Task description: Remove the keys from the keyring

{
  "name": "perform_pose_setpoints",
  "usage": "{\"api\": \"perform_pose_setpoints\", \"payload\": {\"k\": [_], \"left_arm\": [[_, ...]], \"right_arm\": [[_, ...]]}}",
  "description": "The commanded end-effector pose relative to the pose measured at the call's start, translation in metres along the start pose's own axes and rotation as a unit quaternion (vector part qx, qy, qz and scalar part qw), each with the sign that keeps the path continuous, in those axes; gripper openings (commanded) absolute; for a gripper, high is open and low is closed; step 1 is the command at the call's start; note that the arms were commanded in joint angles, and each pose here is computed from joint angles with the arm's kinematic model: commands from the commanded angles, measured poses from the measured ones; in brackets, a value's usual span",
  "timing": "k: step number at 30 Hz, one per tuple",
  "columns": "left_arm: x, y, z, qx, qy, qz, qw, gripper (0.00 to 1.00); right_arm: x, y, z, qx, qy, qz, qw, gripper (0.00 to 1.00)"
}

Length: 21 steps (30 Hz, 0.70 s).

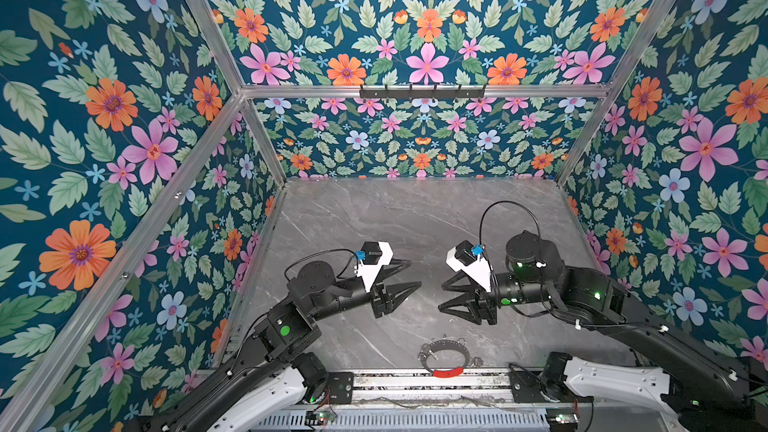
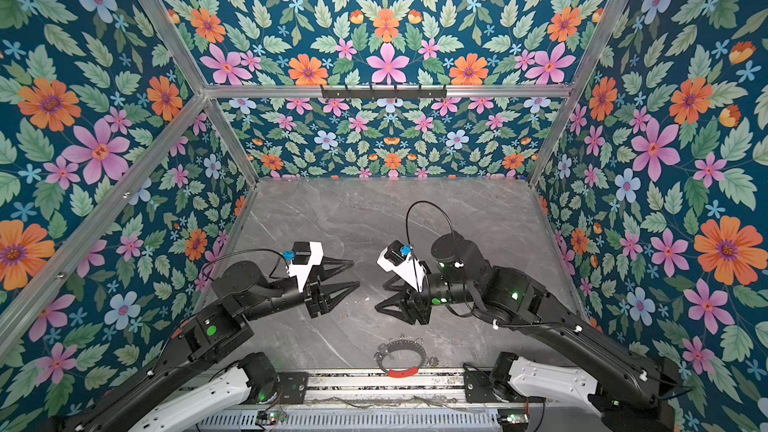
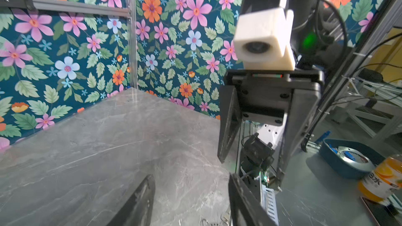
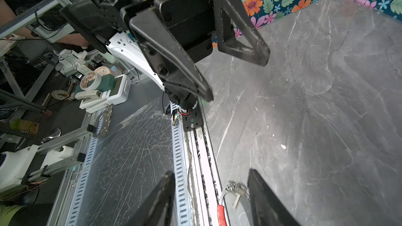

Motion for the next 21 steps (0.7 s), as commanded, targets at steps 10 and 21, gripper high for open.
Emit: {"api": "perform_pose_setpoints", "payload": {"k": [10,21], "left_arm": [[0.001,0.015,0.014,-0.092,-0.016,0.039,0.995,0.64],[-0.004,0.023,0.012,-0.107,-0.012,0.031,0.994,0.6]], "right_arm": [[0.013,0.012,0.012,-0.09,-0.014,0.097,0.991,0.25],[-0.007,0.018,0.017,-0.137,-0.076,0.278,0.948,0.0]]}}
Point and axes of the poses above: each gripper's point midway between its finger pads, its own y axis back along the fingers, its own x axis along the line the jaws close on, z = x × y, the point moved 9 cm from there along y, back along the fingers, and after that the axes turned 7 degrees about -y, right-handed, at the moved point
